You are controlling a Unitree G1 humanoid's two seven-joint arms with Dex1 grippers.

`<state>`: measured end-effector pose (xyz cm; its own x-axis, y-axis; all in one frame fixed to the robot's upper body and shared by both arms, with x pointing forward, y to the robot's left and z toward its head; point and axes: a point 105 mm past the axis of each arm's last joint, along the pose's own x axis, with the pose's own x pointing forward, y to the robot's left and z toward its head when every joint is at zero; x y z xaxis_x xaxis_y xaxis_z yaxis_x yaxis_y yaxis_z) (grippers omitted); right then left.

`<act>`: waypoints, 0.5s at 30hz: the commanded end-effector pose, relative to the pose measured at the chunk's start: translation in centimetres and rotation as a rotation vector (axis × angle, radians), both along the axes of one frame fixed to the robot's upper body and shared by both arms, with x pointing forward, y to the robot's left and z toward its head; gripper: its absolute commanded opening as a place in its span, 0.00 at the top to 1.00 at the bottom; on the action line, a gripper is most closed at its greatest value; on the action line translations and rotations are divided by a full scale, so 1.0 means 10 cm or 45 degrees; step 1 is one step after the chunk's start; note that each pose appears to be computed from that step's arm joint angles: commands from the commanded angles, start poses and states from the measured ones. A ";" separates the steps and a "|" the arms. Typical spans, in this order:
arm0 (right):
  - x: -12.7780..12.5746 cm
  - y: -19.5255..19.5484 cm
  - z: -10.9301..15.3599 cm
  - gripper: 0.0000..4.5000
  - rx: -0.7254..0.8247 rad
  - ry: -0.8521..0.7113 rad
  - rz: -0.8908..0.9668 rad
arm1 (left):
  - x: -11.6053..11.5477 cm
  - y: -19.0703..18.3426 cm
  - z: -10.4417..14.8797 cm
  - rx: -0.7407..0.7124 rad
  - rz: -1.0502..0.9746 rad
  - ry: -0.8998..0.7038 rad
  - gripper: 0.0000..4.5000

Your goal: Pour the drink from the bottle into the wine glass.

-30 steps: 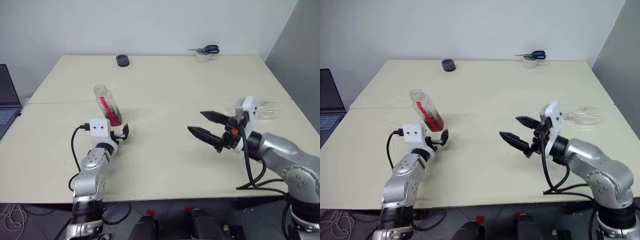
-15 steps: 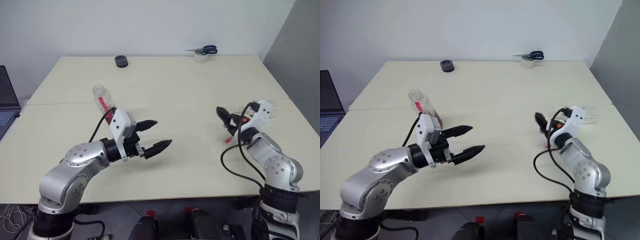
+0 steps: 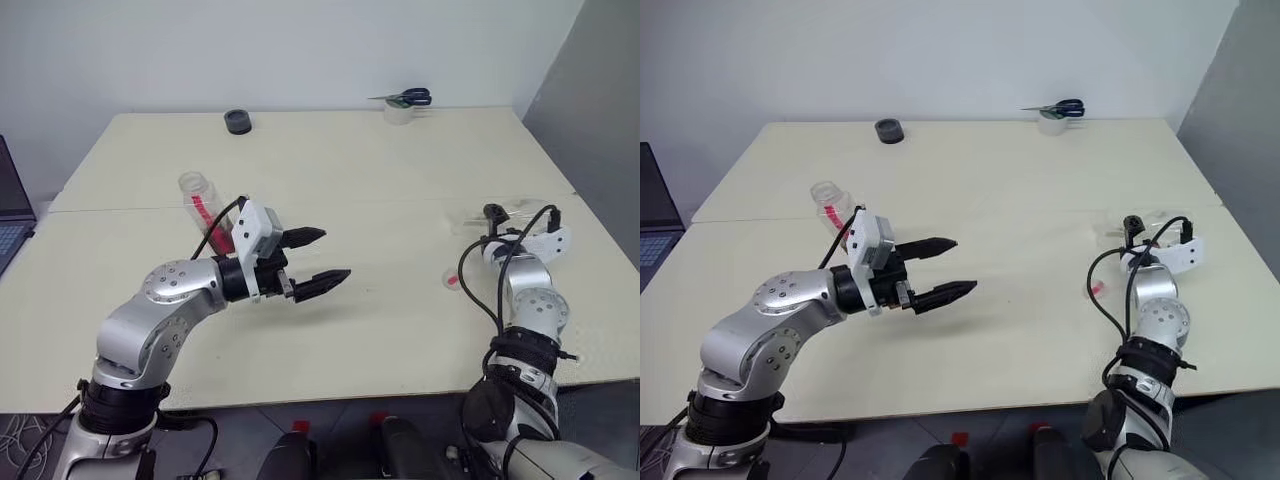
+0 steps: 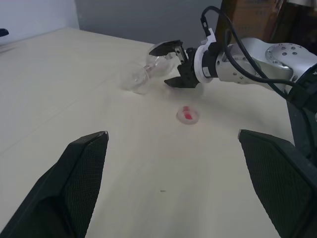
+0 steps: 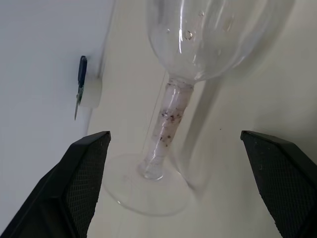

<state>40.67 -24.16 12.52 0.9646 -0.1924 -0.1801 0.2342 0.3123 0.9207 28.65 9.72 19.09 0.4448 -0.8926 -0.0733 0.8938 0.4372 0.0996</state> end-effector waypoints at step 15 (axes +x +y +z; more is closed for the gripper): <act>0.47 -0.15 -0.07 0.04 -0.023 0.017 -0.099 | 0.01 -0.09 0.13 0.007 -0.051 -0.072 0.00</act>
